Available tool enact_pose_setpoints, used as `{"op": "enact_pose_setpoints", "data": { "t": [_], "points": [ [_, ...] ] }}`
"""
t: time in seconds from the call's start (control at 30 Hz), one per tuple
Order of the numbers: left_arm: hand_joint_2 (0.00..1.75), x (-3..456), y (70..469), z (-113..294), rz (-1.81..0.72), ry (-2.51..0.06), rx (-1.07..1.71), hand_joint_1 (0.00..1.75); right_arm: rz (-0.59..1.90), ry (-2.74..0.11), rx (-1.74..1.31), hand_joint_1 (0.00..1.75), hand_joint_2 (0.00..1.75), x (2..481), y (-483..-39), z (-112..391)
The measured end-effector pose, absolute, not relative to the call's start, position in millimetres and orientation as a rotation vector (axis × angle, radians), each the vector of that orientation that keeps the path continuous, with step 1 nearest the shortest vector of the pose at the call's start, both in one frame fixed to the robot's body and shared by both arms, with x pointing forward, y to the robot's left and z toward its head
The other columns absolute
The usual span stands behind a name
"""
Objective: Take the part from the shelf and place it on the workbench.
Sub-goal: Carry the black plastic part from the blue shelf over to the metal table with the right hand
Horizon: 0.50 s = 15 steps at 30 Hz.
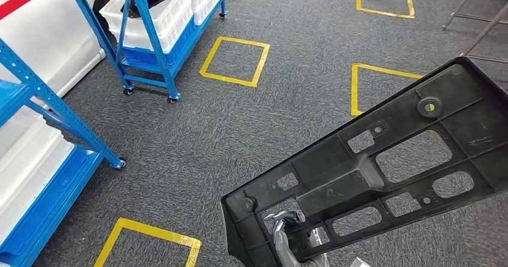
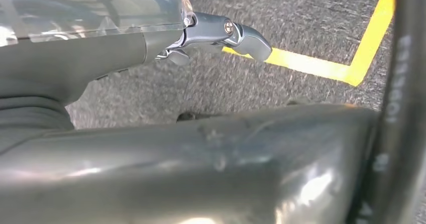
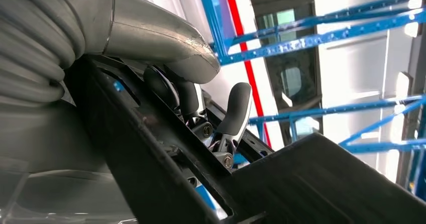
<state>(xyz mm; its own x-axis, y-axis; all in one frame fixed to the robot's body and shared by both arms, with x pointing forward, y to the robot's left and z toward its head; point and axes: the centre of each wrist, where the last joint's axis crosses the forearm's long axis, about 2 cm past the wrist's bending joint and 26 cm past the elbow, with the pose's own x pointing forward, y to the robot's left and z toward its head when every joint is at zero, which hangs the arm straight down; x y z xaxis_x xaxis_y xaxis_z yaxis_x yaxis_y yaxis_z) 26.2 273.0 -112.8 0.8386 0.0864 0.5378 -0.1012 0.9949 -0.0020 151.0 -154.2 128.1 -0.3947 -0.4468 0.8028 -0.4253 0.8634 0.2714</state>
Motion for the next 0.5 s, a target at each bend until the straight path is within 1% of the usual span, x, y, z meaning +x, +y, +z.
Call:
{"op": "enact_pose_setpoints", "data": {
  "t": [0.5],
  "points": [
    [0.0,28.7,273.7,-112.6,0.102,-0.571,0.028,0.0,-0.032,-2.018,0.632,1.75,1.75,148.6,-154.7,126.5]
  ]
}}
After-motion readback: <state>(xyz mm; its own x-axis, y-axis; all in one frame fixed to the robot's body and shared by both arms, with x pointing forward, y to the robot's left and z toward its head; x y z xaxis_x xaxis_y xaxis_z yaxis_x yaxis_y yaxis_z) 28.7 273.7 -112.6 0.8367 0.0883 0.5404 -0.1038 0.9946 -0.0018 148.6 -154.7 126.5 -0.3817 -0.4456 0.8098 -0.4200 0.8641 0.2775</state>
